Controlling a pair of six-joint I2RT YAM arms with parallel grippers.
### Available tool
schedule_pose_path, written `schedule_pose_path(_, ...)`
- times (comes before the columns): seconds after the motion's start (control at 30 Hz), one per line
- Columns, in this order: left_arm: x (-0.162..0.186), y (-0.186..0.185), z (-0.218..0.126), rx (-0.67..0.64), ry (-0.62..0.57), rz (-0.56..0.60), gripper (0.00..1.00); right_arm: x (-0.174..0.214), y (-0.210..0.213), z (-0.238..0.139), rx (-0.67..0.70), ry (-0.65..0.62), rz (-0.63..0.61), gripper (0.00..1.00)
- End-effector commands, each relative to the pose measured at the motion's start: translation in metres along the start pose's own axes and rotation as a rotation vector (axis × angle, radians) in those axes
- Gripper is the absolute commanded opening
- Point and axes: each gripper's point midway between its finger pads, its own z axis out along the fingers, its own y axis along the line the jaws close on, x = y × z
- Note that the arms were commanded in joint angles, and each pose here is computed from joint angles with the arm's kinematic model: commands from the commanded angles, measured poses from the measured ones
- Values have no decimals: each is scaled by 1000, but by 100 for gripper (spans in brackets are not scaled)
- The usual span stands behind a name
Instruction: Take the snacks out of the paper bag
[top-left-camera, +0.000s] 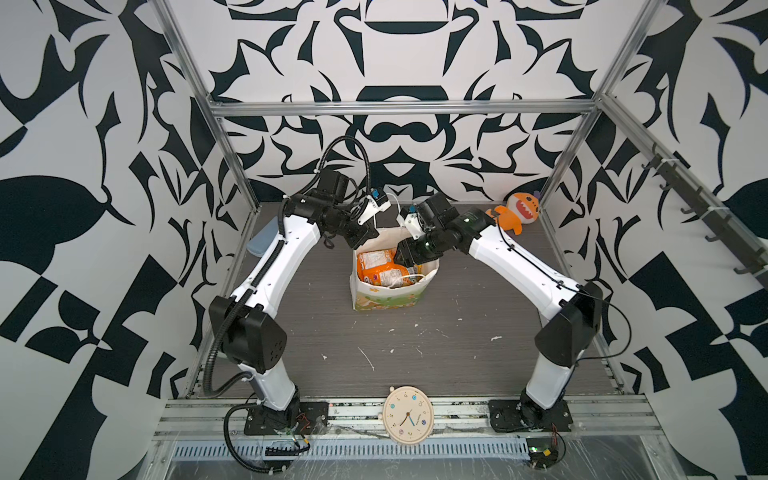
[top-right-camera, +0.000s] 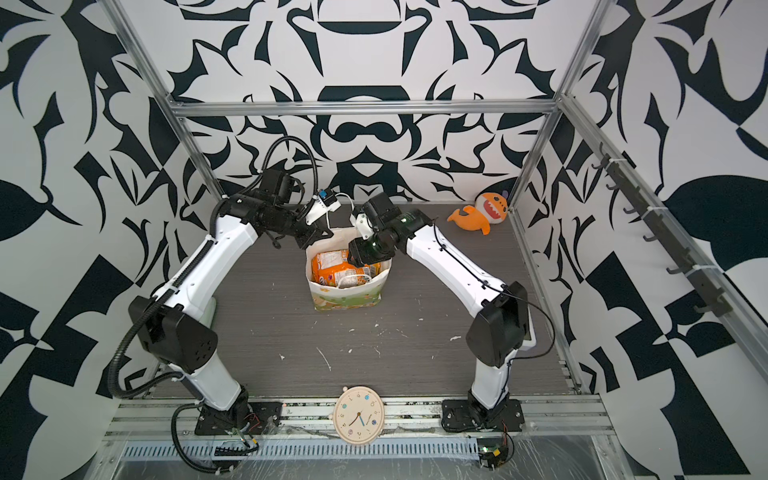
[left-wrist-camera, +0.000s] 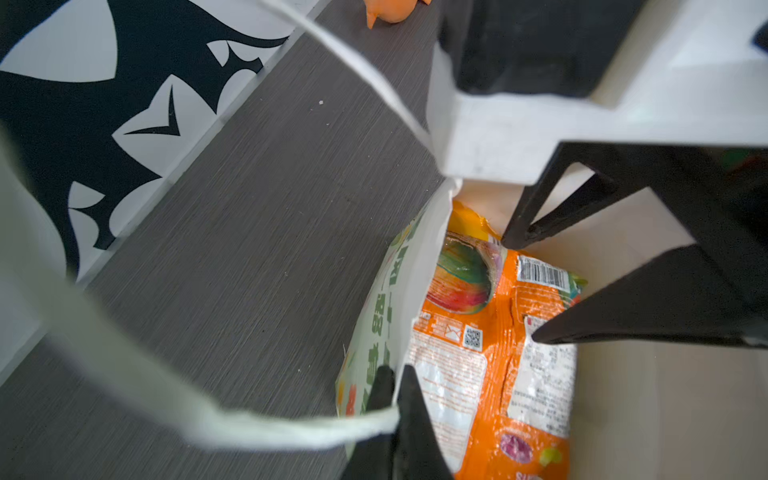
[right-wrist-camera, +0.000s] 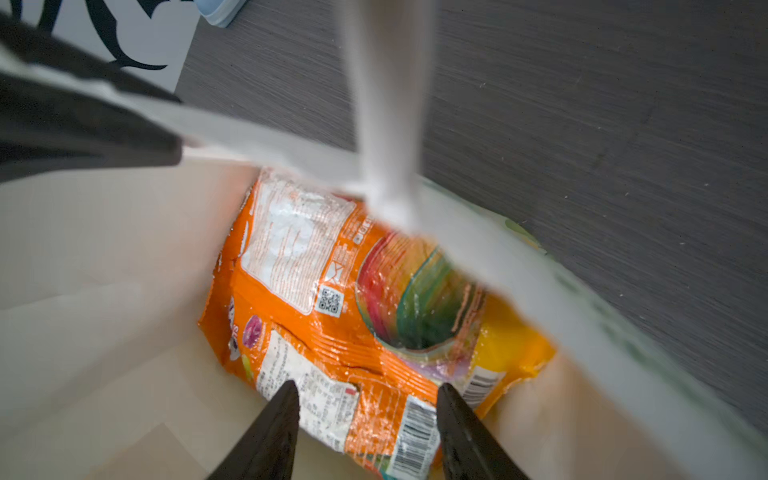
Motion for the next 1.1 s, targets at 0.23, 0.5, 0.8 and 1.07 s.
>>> schedule_pose_path(0.23, -20, -27, -18, -60, -78, 76, 0, -18, -2, -33, 58, -169, 15, 70)
schedule_pose_path(0.5, -21, -34, -20, -86, -122, 97, 0, -6, -4, -11, 23, -137, -13, 78)
schedule_pose_path(0.8, -23, -38, -23, -94, -127, 104, 0, -1, 21, 27, -136, -66, -62, 68)
schedule_pose_path(1.07, -22, -35, -20, -103, -126, 102, 0, -2, 32, 34, -178, -51, -83, 33)
